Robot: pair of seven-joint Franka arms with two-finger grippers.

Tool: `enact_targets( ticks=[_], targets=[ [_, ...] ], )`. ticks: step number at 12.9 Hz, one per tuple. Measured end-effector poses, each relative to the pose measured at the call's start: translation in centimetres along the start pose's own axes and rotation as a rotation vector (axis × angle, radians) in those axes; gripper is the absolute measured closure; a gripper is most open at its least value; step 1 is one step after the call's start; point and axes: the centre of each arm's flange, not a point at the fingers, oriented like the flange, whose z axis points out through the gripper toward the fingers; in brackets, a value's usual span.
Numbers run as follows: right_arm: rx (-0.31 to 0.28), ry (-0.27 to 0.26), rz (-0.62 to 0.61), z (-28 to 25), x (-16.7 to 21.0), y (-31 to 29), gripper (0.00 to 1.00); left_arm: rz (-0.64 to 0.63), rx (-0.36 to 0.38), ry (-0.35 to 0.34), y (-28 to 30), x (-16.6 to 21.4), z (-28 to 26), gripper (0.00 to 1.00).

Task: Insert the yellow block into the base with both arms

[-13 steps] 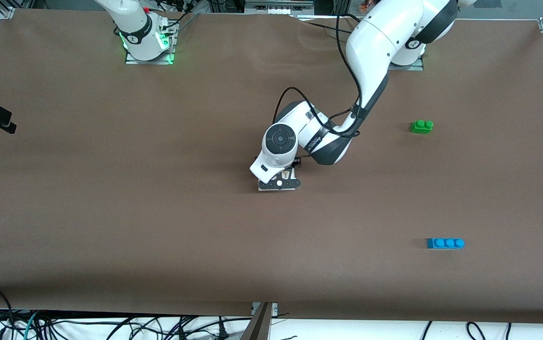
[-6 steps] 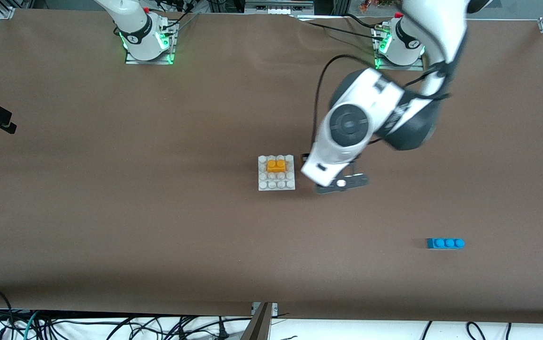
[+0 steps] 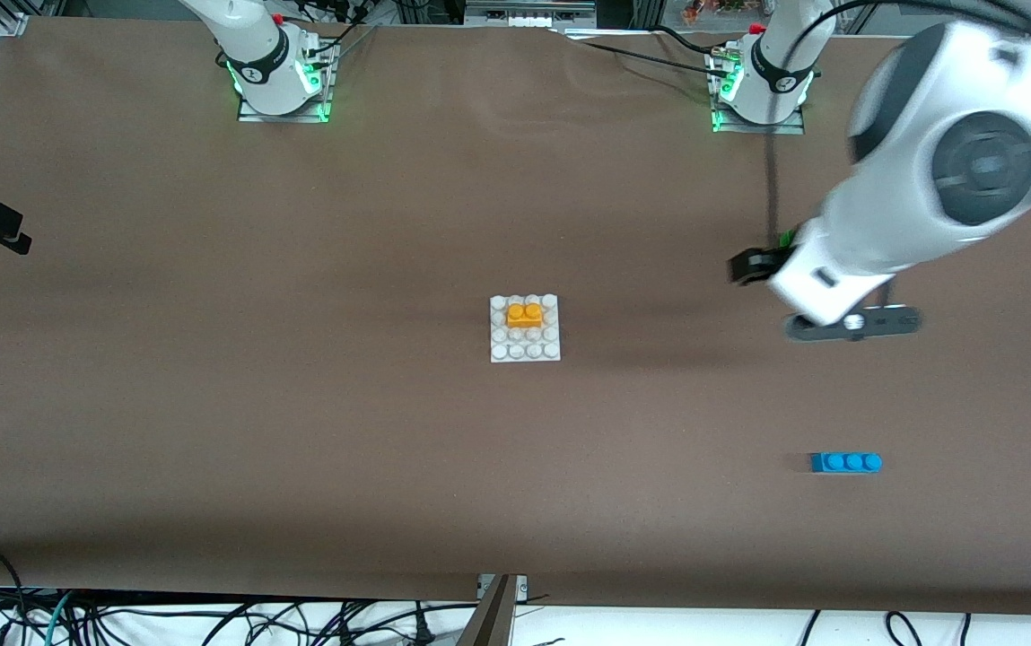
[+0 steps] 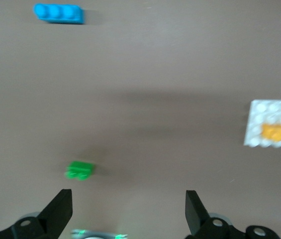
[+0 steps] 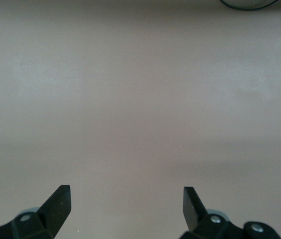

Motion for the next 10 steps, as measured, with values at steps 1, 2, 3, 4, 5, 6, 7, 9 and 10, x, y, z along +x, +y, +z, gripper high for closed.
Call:
enact_targets(
  ticks=[1,2,3,4,5,6,7,9,10],
  targets=[
    [0.0,-0.002,0.0,0.1,0.0,0.0,0.0,0.035,-0.012,-0.009,-2.8,-0.5,-0.9,0.0],
    [0.0,-0.004,0.0,0.2,0.1,0.0,0.0,0.062,-0.024,-0.013,-4.6,-1.2,-1.5,0.0],
    [0.0,-0.006,0.0,0.4,0.2,0.0,0.0,0.072,-0.026,-0.009,-5.7,-2.0,-1.8,0.0],
    [0.0,-0.007,0.0,0.4,0.2,0.0,0.0,0.074,-0.025,0.009,-6.5,-2.8,-1.9,0.0],
    [0.0,-0.008,0.0,0.5,0.2,0.0,0.0,0.073,-0.026,0.038,-7.4,-3.5,-1.7,0.0],
    [0.0,-0.008,0.0,0.5,0.2,0.0,0.0,0.073,-0.026,0.068,-8.6,-4.2,-1.2,0.0],
    [0.0,-0.008,0.0,0.5,0.2,0.0,0.0,0.07,-0.024,0.092,-9.7,-4.8,-0.6,0.0],
    [0.0,-0.008,0.0,0.5,0.2,0.0,0.0,0.062,-0.021,0.105,-11.2,-5.8,0.4,0.0],
    [0.0,-0.008,0.0,0.5,0.2,0.0,0.0,0.06,-0.021,0.109,-11.4,-6.1,0.6,0.0]
  ],
)
